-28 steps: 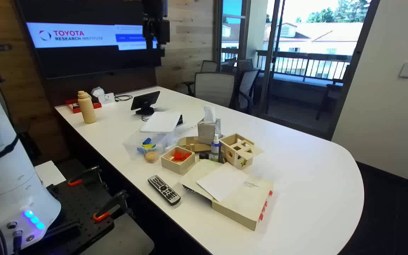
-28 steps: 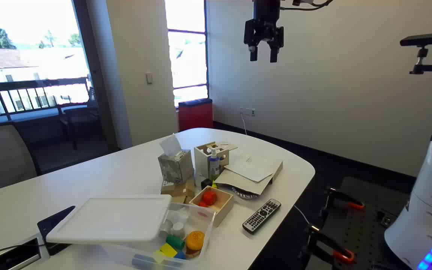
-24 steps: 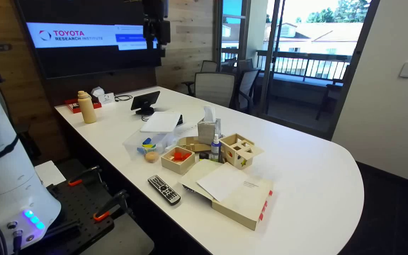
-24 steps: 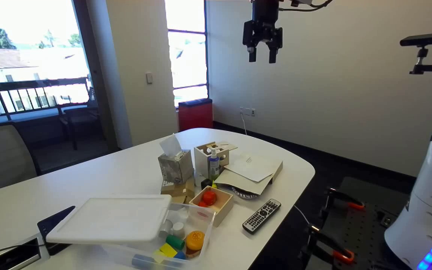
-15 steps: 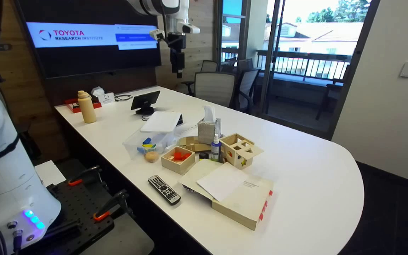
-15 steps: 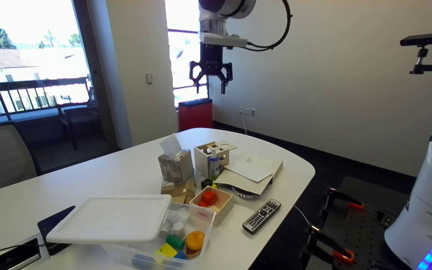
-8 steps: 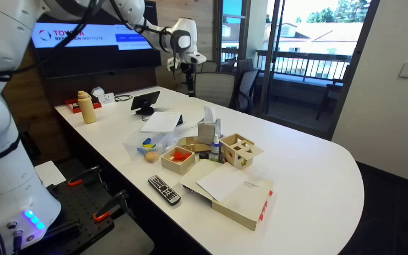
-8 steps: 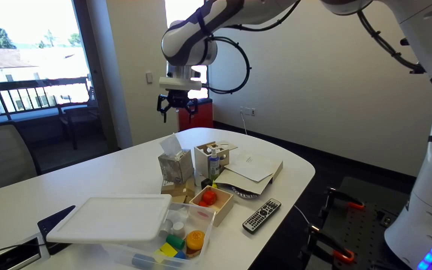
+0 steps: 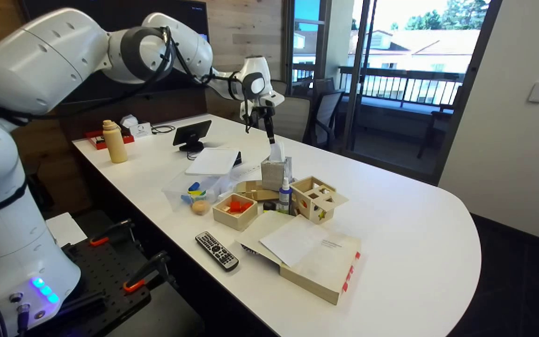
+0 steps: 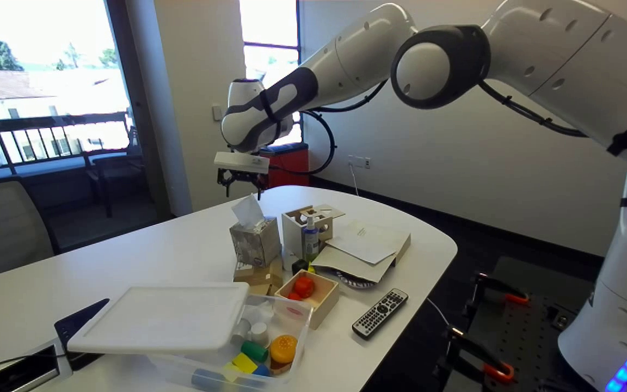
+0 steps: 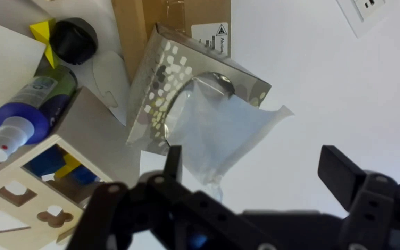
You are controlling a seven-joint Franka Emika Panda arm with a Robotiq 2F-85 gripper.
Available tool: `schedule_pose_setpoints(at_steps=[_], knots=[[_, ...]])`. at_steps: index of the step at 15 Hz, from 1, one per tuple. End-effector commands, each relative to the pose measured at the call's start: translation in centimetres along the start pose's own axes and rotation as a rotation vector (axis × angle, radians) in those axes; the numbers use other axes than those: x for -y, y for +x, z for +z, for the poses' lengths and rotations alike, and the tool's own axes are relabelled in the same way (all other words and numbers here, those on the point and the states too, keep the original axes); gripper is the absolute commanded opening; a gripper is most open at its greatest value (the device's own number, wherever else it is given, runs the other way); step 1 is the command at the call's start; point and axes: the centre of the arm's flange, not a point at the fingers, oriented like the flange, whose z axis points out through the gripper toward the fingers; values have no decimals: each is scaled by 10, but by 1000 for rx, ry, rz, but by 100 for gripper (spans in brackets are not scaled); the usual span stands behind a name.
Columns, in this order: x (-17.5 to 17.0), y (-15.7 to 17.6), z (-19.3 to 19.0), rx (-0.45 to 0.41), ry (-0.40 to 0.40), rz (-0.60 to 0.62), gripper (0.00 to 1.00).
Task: Pick up the wipe and clean the remote
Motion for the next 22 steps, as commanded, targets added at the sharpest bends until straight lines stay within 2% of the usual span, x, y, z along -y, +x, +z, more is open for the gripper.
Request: schedule_pose_setpoints(at_steps=[1, 2, 8, 11, 12, 17, 22], knots=[[28, 28, 25, -53, -14, 44, 75], [27, 29, 30, -59, -20, 49, 74], [22, 33, 45, -48, -49, 86, 27], [18, 36, 34, -39, -61, 116, 3], [17, 36, 27, -32, -61, 130, 0], [8, 37, -27, 13, -92, 163, 0], [7, 39, -93, 11, -90, 181, 0]])
